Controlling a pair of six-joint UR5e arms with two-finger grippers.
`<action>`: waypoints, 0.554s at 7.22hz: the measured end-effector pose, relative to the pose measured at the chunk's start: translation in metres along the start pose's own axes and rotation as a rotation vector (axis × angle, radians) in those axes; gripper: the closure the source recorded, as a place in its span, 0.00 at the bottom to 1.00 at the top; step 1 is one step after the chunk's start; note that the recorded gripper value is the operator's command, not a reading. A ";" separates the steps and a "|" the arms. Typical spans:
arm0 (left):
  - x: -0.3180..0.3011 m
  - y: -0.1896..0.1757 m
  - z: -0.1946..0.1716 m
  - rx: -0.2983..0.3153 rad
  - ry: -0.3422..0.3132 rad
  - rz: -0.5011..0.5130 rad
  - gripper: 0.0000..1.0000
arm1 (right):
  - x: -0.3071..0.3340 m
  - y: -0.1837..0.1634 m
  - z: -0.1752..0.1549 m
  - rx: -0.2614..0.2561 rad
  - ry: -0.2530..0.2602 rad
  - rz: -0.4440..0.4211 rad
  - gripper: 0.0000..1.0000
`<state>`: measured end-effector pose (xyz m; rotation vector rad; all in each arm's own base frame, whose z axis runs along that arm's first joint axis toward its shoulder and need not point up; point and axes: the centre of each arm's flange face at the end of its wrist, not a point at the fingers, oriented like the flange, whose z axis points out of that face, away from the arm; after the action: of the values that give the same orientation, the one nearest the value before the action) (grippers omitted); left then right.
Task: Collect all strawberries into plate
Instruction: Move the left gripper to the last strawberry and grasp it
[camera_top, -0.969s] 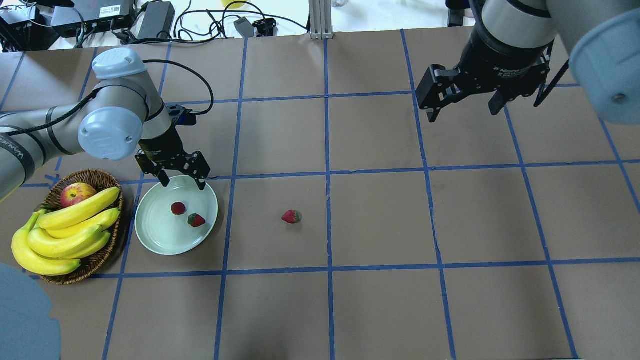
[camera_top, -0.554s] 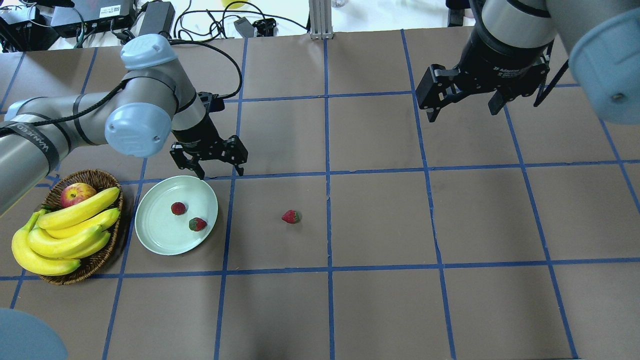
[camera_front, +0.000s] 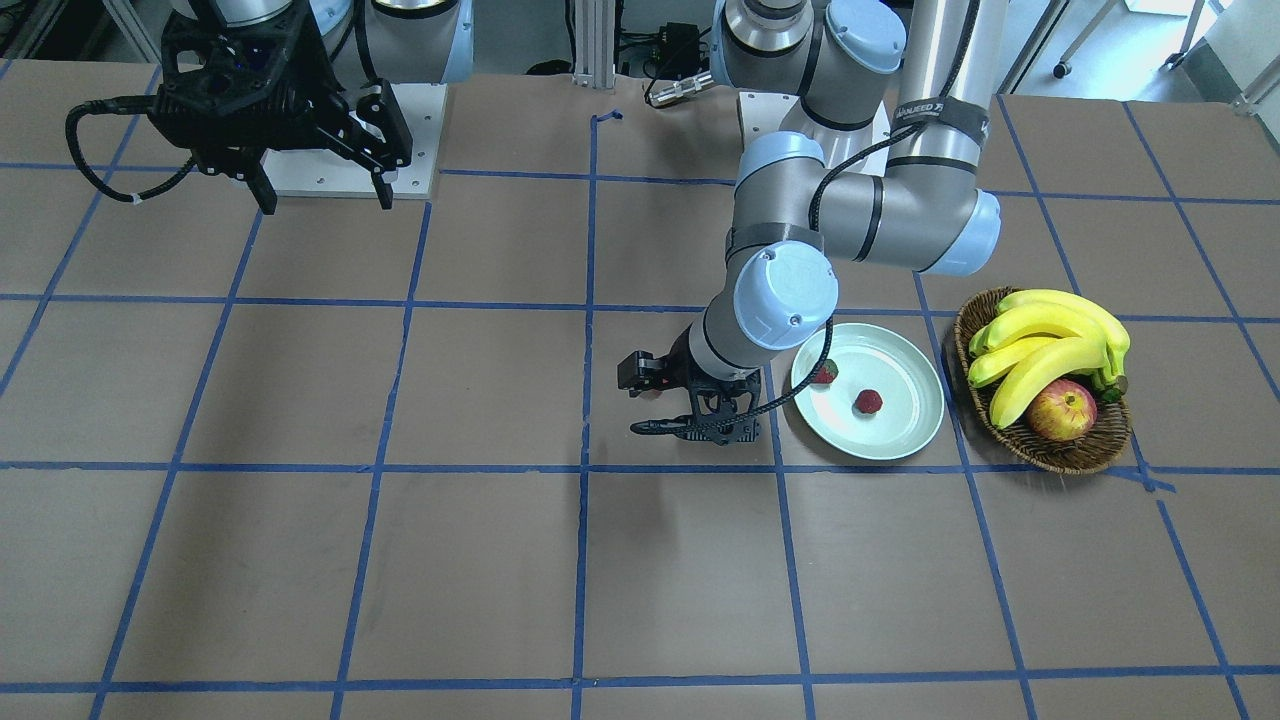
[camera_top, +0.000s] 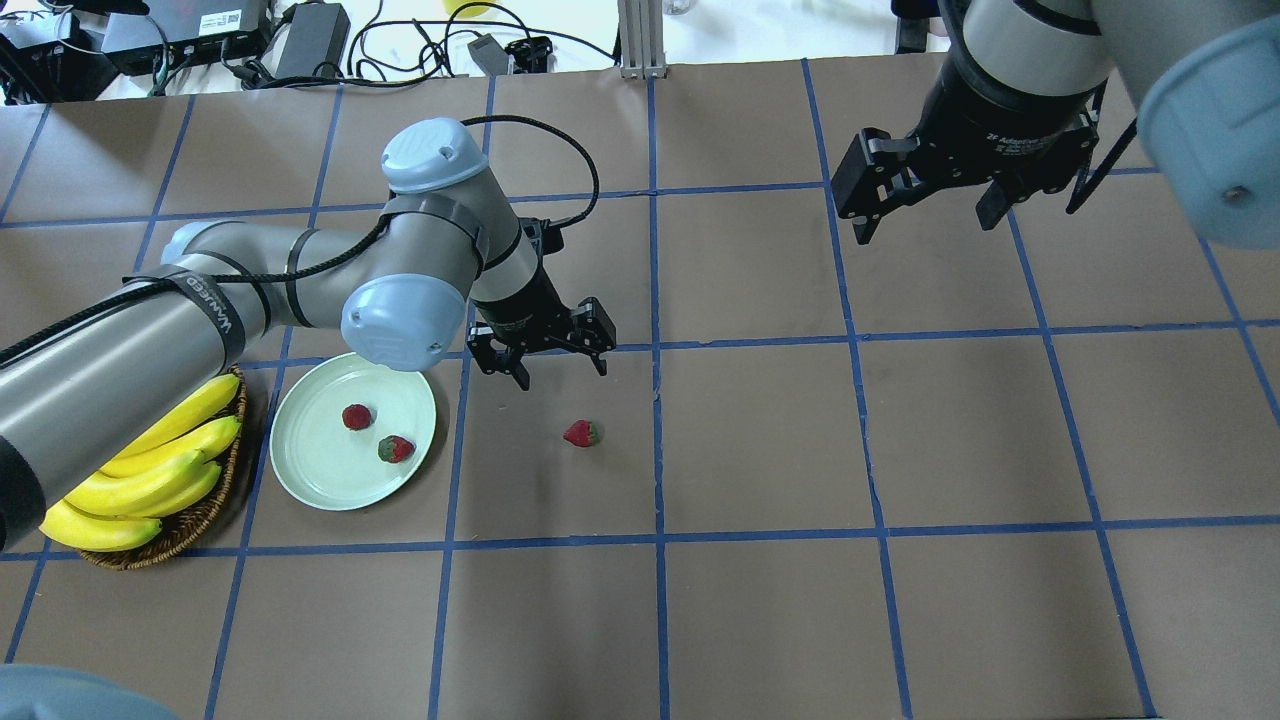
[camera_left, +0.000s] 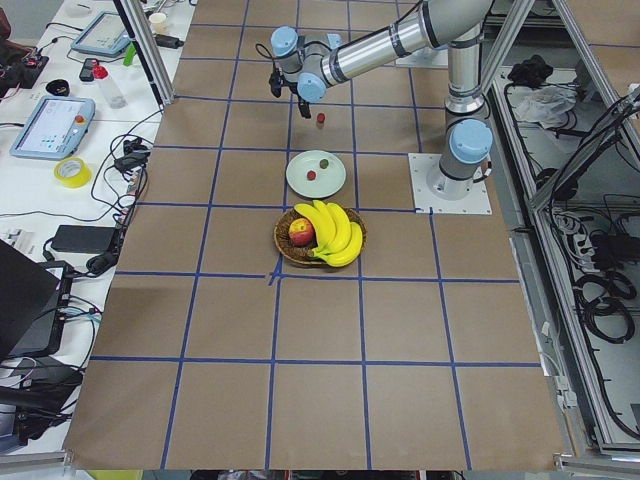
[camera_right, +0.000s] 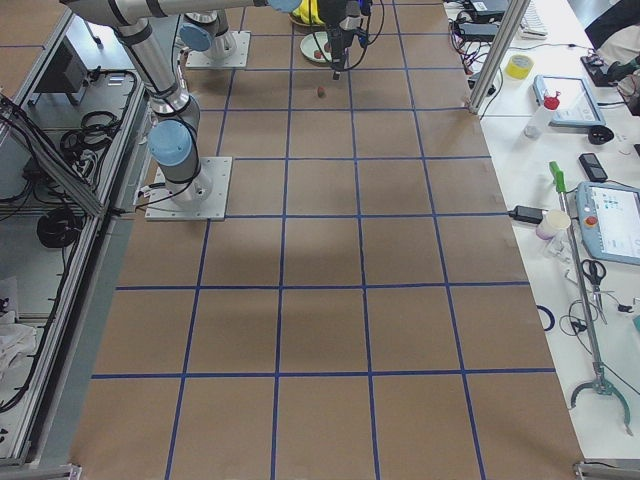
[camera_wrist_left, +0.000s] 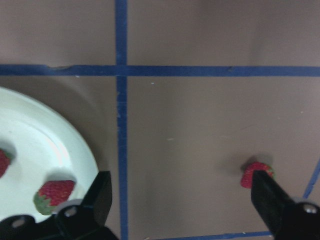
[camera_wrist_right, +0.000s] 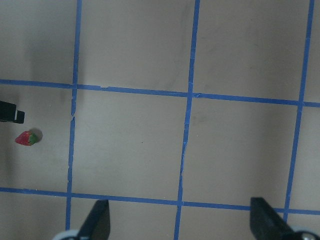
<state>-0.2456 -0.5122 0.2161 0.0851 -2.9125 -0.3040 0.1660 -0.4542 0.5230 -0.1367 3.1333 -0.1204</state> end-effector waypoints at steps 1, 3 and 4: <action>0.000 0.005 0.014 0.000 0.005 0.004 0.00 | 0.000 0.000 0.000 0.000 0.000 0.000 0.00; 0.001 0.012 0.028 -0.014 0.000 0.003 0.06 | 0.000 0.000 0.000 -0.001 0.000 0.000 0.00; 0.000 0.013 0.032 -0.021 0.000 0.000 0.06 | 0.000 0.000 0.001 -0.001 0.000 0.000 0.00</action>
<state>-0.2534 -0.4927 0.1881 0.0821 -2.9092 -0.3343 0.1660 -0.4547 0.5224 -0.1367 3.1334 -0.1187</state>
